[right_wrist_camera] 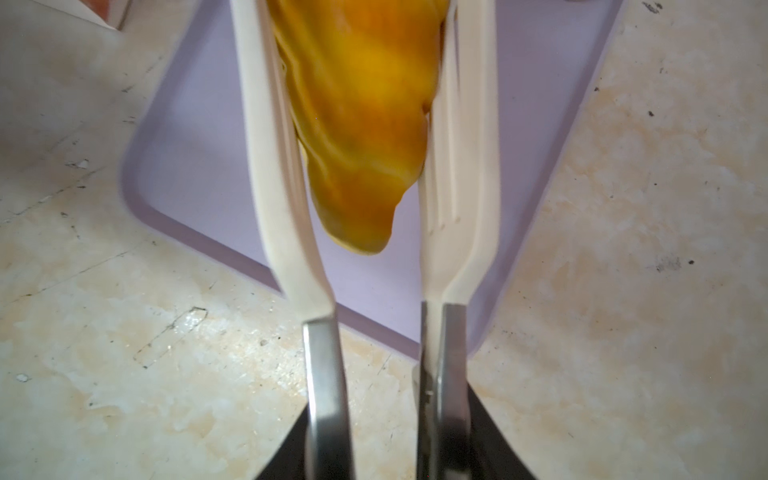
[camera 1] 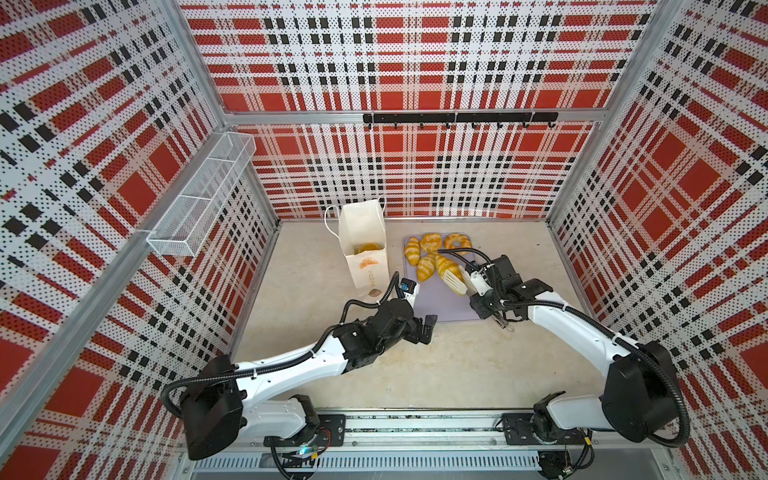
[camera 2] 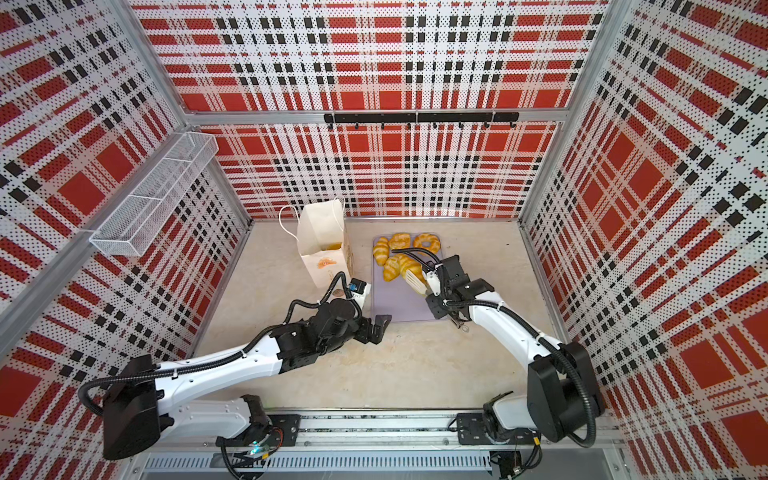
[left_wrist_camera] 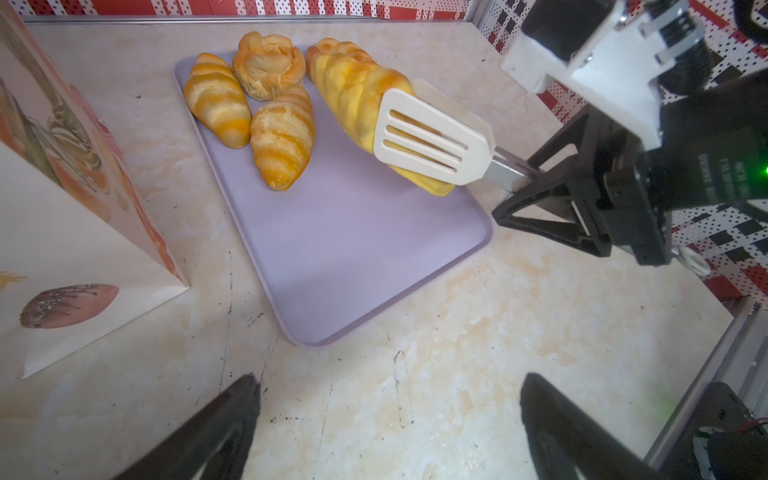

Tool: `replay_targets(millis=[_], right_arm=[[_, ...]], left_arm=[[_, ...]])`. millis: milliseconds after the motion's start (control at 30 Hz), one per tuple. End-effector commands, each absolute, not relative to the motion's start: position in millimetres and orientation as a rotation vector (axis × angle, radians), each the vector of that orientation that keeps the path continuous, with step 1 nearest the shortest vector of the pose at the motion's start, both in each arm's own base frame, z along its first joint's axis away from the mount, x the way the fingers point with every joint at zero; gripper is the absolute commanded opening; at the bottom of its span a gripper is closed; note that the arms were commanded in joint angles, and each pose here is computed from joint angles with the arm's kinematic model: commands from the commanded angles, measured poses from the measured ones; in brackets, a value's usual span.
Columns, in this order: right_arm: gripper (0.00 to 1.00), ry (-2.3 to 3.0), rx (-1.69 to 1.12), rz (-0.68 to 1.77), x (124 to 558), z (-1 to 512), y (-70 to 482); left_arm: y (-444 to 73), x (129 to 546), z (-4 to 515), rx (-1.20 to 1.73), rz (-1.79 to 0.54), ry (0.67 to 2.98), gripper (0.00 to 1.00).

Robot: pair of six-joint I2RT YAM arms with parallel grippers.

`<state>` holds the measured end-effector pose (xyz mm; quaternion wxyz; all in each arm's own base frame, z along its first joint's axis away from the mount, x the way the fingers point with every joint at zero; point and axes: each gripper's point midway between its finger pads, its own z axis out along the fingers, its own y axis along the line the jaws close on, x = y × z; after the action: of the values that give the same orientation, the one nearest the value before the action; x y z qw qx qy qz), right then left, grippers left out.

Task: Place the fake bread into the paper bag
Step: 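Carry the croissant in the tongs over the paper bag with the right gripper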

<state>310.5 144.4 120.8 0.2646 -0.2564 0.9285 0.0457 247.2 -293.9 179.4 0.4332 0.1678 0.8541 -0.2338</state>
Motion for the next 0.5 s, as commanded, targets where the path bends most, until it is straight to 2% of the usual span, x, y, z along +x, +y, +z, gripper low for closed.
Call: replay_targets(millis=[0, 467], right_arm=[[0.42, 2.401, -0.657, 0.232, 316, 146, 162], [0.42, 2.307, -0.647, 0.365, 306, 182, 187]], left_arm=[[-281, 249, 188, 0.379, -0.572, 2.104, 0.99], [-239, 252, 217, 0.308, -0.526, 2.061, 0.99]])
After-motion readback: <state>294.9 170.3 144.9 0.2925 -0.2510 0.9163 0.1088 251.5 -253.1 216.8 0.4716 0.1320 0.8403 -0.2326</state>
